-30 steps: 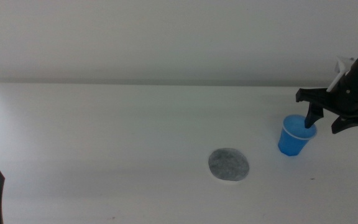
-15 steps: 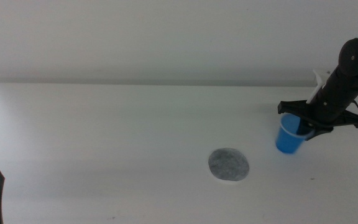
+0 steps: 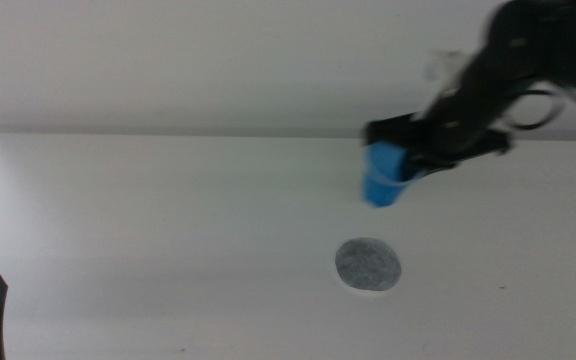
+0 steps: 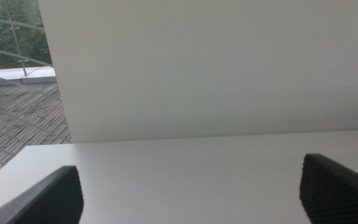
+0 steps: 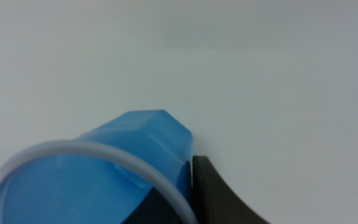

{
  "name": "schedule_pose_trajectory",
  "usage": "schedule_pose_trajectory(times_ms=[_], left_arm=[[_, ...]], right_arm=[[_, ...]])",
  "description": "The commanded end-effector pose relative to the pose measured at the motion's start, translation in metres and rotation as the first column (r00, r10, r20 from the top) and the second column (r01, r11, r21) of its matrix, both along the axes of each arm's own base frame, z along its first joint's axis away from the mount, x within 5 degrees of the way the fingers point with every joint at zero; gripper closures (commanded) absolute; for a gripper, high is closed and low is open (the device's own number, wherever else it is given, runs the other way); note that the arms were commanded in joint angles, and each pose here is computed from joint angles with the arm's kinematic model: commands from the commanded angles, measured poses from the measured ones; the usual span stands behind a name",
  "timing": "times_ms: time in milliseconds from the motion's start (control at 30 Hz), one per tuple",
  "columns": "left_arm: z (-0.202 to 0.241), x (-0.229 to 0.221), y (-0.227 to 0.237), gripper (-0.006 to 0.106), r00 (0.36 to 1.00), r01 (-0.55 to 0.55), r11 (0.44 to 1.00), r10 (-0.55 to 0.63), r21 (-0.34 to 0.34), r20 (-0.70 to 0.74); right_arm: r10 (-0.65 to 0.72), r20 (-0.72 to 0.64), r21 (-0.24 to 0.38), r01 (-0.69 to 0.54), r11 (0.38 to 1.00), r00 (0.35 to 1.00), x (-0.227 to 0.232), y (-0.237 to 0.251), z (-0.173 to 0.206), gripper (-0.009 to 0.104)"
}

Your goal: Place an empty cup on a cup mat.

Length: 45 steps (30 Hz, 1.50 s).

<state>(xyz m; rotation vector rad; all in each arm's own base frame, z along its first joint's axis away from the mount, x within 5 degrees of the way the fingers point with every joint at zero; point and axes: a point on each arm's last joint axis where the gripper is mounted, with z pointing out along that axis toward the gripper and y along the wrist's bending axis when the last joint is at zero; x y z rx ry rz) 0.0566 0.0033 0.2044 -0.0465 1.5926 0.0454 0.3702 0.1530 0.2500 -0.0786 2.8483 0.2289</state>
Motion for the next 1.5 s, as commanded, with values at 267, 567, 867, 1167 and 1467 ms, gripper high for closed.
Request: schedule_pose_trajectory(times_ms=[267, 567, 867, 1167, 1467], left_arm=[[-0.010, -0.001, -0.001, 0.007, 1.000, 0.008, 1.000, -0.008, 0.001, 0.014], [-0.010, -0.001, -0.001, 0.007, 1.000, 0.008, 1.000, -0.008, 0.001, 0.014], [-0.010, -0.001, -0.001, 0.007, 1.000, 0.008, 1.000, -0.008, 0.001, 0.014], [-0.010, -0.001, -0.001, 0.007, 1.000, 0.008, 1.000, -0.008, 0.001, 0.014], [-0.010, -0.001, -0.001, 0.007, 1.000, 0.008, 1.000, -0.008, 0.001, 0.014]], right_arm=[[0.098, -0.189, -0.082, -0.115, 0.990, 0.977, -0.016, 0.058, -0.039, 0.097], [0.057, -0.247, -0.164, -0.100, 0.981, 0.967, -0.020, 0.046, -0.041, 0.097], [0.048, -0.207, -0.155, -0.081, 0.985, 0.977, -0.017, 0.037, -0.052, 0.097], [0.032, -0.212, -0.173, -0.070, 0.982, 0.977, -0.013, 0.037, -0.065, 0.097], [0.035, -0.212, -0.188, -0.076, 0.979, 0.977, -0.012, 0.037, -0.070, 0.090]])
